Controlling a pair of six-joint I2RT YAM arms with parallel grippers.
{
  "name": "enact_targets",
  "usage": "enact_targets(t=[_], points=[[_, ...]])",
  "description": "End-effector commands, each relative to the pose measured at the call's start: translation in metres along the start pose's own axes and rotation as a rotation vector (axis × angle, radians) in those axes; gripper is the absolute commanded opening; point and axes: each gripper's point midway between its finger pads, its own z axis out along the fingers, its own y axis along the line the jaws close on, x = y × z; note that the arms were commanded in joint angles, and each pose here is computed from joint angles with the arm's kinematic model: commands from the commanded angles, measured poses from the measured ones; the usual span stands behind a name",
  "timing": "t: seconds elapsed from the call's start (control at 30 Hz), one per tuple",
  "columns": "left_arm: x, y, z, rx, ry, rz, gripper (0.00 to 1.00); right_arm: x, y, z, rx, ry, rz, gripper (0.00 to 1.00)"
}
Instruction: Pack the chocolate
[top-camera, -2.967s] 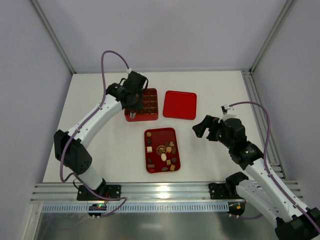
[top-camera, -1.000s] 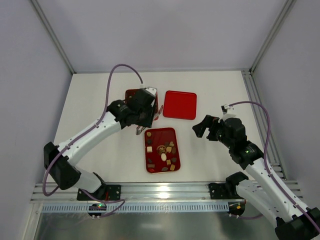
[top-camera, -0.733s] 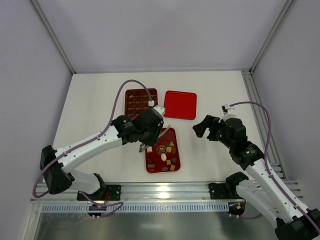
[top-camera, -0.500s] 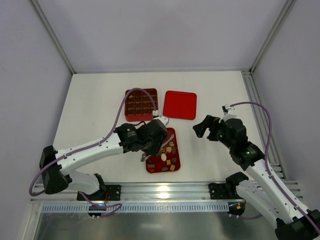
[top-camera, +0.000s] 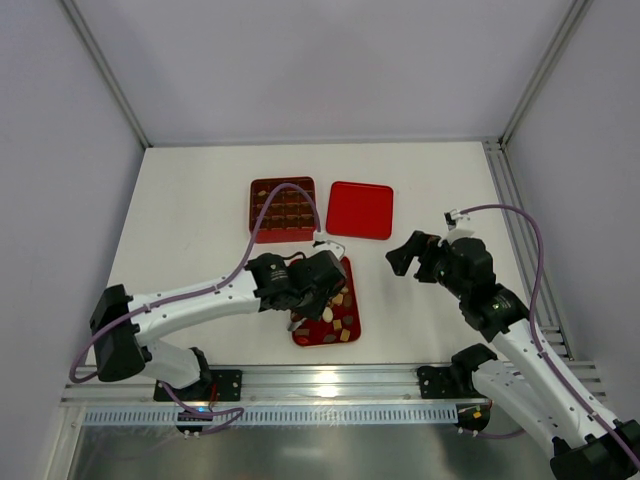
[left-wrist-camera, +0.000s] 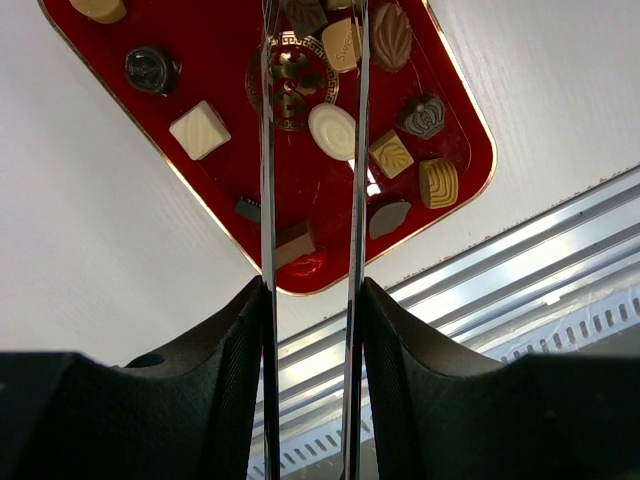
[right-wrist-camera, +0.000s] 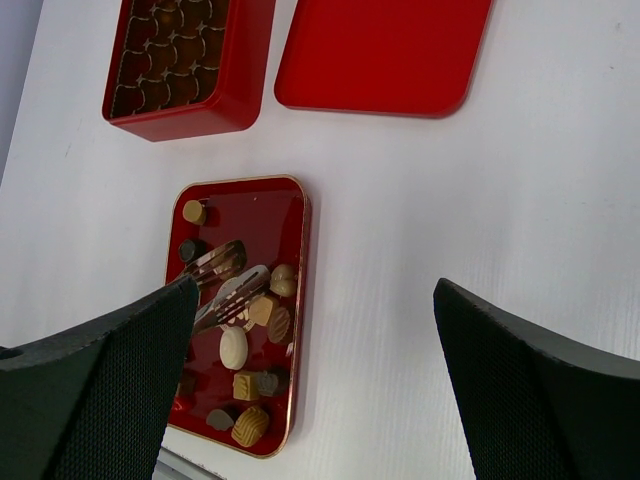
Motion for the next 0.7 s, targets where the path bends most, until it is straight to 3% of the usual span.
enact_targets(t=[0.0,0.67], points=[[-0.005,-0.001,0.004,-0.022,-0.029,-0.020,0.41,-0.004,0.001,-0.001,-0.005,-0.027,0.007,1.00],[0.005,0.013,0.011,-0.085,-0.013,-0.006,0.42,0.001,0.000,0.001,-0.007,-0.021,0.017,1.00]])
